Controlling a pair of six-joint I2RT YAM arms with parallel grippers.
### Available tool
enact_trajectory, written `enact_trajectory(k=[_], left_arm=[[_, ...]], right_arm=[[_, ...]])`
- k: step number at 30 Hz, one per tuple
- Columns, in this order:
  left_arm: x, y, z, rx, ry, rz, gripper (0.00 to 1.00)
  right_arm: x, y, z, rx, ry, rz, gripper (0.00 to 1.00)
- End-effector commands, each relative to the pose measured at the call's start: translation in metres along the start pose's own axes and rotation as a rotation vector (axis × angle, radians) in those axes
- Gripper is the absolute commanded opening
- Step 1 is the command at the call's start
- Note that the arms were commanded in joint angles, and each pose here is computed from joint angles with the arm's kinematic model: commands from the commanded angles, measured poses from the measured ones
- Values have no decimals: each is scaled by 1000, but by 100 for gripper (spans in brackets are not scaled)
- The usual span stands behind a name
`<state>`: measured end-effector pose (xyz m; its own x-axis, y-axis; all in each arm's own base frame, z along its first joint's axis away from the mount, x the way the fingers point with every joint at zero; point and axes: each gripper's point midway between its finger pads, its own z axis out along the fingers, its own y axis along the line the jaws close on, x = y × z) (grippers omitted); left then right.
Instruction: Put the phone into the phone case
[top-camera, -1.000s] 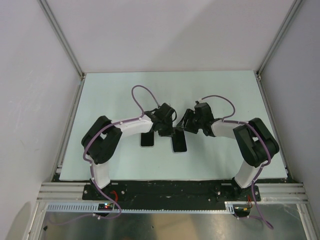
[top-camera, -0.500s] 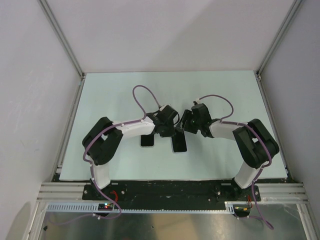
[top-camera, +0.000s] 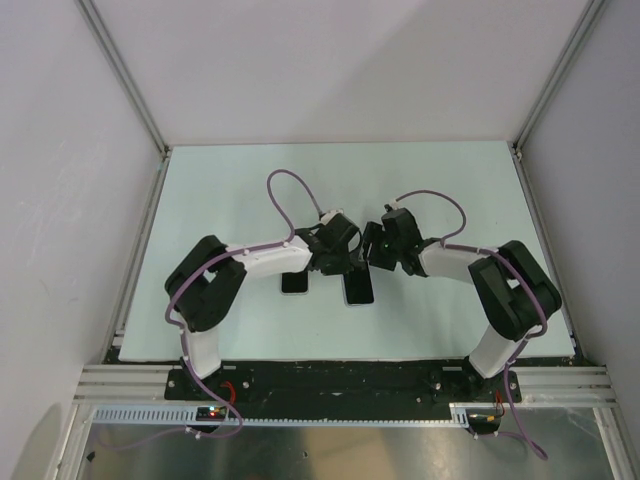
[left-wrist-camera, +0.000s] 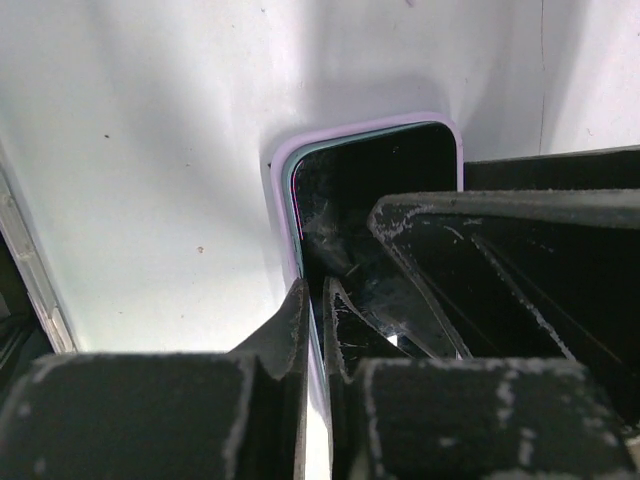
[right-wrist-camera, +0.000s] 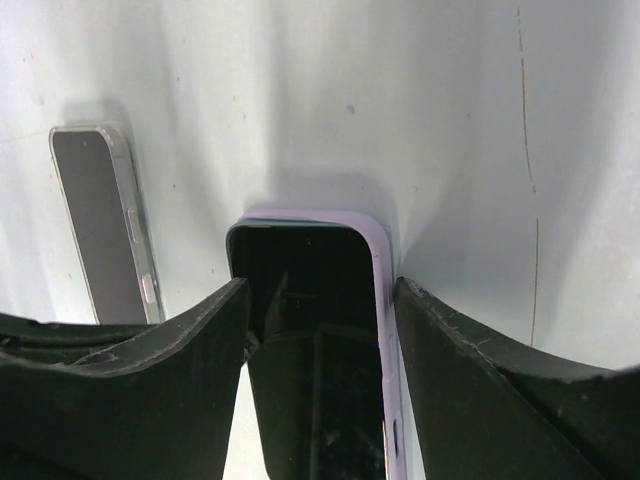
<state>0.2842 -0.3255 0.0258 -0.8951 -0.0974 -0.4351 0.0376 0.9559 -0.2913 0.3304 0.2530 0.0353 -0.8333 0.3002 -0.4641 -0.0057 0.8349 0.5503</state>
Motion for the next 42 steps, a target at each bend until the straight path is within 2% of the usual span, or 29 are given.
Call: enact_trajectory(k=[1, 9, 13, 15, 17, 22, 28, 34, 42], left_arm=[[17, -1, 18, 39, 31, 47, 12], [-21, -31, -23, 147, -53, 88, 39], [-24, -29, -39, 164, -75, 76, 51], [-21, -23, -44, 157, -81, 63, 53], [-15, -14, -49, 147, -79, 44, 52], [12, -5, -54, 151, -33, 16, 39], [44, -20, -52, 214, 22, -15, 25], [55, -37, -54, 265, 39, -31, 22], [58, -37, -51, 257, 46, -38, 19]], right_arm=[[-4, 4, -14, -37, 13, -12, 65], [-17, 8, -26, -78, -3, -9, 66], [-16, 6, -30, -71, 5, -14, 67], [-14, 5, -34, -71, 8, -16, 66], [-11, 4, -38, -72, 9, -19, 66], [5, -6, -51, -67, 14, -17, 66], [24, -20, -64, -63, 14, 6, 65], [34, -25, -69, -66, 19, 14, 65], [45, -24, -66, -65, 41, 7, 64]])
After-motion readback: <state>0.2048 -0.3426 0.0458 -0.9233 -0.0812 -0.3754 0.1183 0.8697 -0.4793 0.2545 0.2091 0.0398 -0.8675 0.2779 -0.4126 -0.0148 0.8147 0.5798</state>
